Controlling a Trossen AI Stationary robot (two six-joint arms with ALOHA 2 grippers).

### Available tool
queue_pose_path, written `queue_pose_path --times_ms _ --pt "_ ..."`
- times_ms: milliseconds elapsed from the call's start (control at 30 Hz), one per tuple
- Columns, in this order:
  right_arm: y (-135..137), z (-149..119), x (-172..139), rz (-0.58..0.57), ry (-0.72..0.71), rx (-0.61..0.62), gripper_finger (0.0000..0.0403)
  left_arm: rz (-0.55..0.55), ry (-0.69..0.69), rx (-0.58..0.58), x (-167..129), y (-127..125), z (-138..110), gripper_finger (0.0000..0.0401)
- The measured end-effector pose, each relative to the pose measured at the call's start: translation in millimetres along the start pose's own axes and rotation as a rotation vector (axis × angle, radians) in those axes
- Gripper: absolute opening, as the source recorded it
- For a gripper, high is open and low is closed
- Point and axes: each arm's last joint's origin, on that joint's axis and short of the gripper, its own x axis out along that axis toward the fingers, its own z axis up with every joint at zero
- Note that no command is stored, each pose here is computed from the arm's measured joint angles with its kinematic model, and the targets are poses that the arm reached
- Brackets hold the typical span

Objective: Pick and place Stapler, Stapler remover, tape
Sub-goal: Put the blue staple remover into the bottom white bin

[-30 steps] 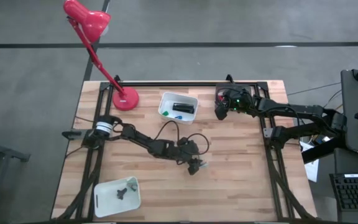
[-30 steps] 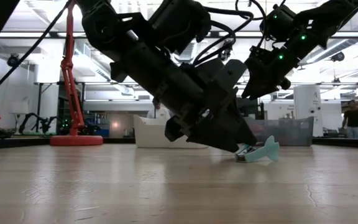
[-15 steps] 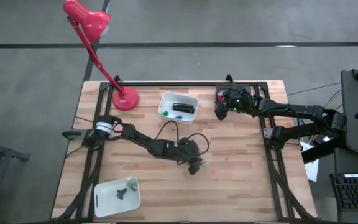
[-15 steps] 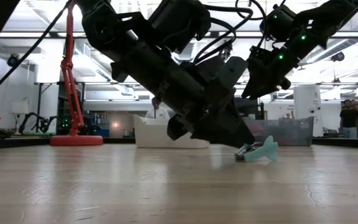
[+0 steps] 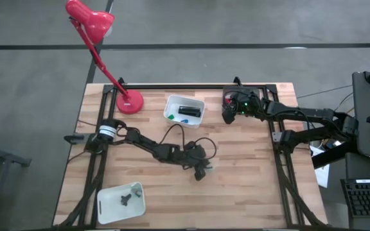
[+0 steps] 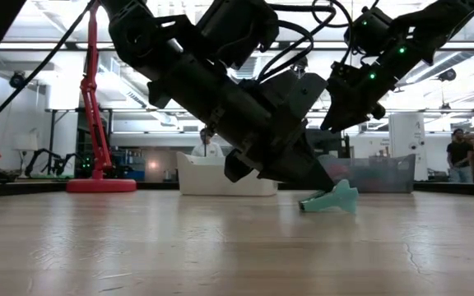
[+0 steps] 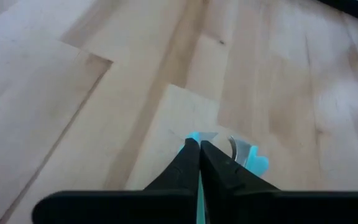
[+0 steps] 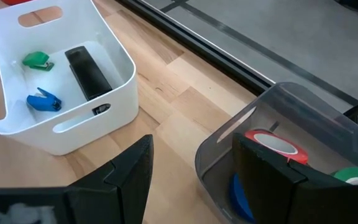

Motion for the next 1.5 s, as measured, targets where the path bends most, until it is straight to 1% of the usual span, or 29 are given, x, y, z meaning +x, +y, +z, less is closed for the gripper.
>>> queue_pose_path --times_ms 133,333,433,567,633,700,833,933,1100,1267,1367,1433,1500 --pt "-0.1 -0.3 0.1 0.0 0.001 -0.001 0.021 -0.074 0.072 0.041 -7.7 -3.3 3.0 0.0005" --pt "-0.2 -1.7 0.4 -0.002 0.005 -0.005 0.021 -0.073 0.173 0.169 -37.4 -12.7 12.9 0.0004" --pt "-0.4 -2.0 0.5 -0.002 0.006 -0.005 0.021 -0.07 0.235 0.236 -58.7 -21.1 15.7 0.0003" --pt "-0.4 -2.0 0.5 -0.002 0.005 -0.005 0.021 -0.093 0.306 0.328 -95.7 -38.1 18.9 0.0004" --pt "-0.3 -2.2 0.5 -0.002 0.006 -0.005 0.021 -0.097 0.35 0.353 -117.2 -45.8 18.9 0.0004" --pt "-0.4 -2.5 0.6 -0.003 0.007 -0.004 0.021 -0.1 0.371 0.346 -138.5 -53.9 19.4 0.0004" --pt "-0.5 -2.5 0.7 -0.003 0.006 -0.002 0.021 -0.132 0.387 0.285 -177.8 -67.1 15.7 0.0005" --pt "-0.4 -2.1 0.7 -0.002 0.002 -0.001 0.021 -0.163 0.4 0.226 -202.7 -74.2 5.2 0.0004" --pt "0.1 0.1 0.7 0.003 -0.02 0.002 0.021 -0.208 0.421 0.087 -240.9 -84.3 -17.3 0.0007" --pt "0.6 2.3 0.6 0.008 -0.043 0.008 0.021 -0.199 0.454 -0.075 -274.4 -87.4 -47.3 0.0004" --pt "0.6 2.3 0.6 0.008 -0.043 0.007 0.021 -0.17 0.483 -0.145 -293.0 -85.4 -68.8 0.0004" --pt "0.8 3.0 0.6 0.009 -0.049 -0.003 0.021 -0.129 0.467 -0.188 -304.4 -81.2 -82.6 0.0006" --pt "1.2 4.7 0.4 0.013 -0.067 -0.004 0.021 -0.108 0.42 -0.239 -312.8 -77.7 -93.0 0.001"
